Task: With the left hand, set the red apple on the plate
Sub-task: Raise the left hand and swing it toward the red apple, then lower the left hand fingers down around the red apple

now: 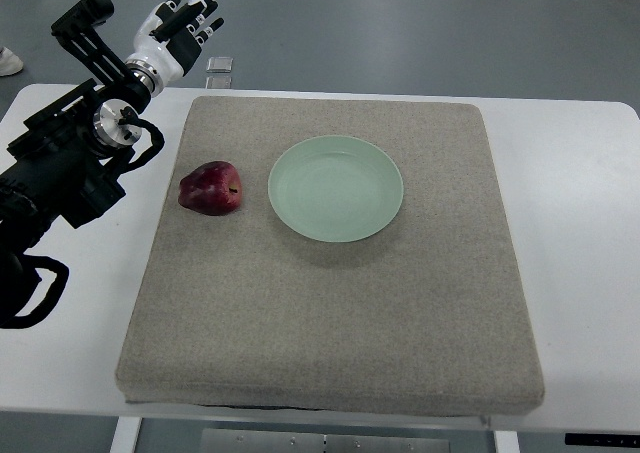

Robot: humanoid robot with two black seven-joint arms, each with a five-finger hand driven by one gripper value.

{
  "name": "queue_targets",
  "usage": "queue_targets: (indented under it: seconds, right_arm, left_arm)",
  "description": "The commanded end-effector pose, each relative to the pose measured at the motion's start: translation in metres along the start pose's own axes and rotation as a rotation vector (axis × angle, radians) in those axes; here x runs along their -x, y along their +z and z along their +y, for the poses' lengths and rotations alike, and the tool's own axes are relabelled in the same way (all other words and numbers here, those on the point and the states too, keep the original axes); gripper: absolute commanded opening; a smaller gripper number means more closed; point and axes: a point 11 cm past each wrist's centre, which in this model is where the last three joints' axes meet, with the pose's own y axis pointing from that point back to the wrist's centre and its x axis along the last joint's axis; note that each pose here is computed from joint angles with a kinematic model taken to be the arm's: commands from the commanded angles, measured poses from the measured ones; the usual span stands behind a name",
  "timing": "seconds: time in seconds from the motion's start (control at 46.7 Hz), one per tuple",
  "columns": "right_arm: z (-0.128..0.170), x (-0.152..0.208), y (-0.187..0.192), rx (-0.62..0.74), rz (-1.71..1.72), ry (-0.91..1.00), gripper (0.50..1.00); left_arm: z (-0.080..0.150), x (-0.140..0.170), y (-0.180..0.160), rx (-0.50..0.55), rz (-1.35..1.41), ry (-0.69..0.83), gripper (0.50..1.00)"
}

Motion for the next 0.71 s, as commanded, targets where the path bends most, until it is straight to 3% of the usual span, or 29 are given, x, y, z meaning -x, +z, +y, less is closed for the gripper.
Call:
queue_targets:
  seconds: [0.0, 0.171, 0.428, 0.685]
  right_arm:
    - [0.000, 0.000, 0.000, 0.000, 0.000, 0.000, 0.932]
    - [0.000, 0.000, 0.000, 0.000, 0.000, 0.000, 0.930]
    - [0.000, 0.000, 0.000, 0.000, 0.000, 0.001, 0.930]
    - [0.000, 0.000, 0.000, 0.000, 0.000, 0.000, 0.930]
  left_arm:
    - [0.001, 0.003, 0.000, -0.029, -0.093, -0.030, 0.992]
    - [0.002, 0.013, -0.005, -0.095, -0.333, -0.110, 0.992]
    - [0.009, 0.027, 0.025, -0.135, -0.644, -0.244, 0.992]
    - [0.049, 0.035, 0.041, -0.275, -0.920, -0.424, 0.992]
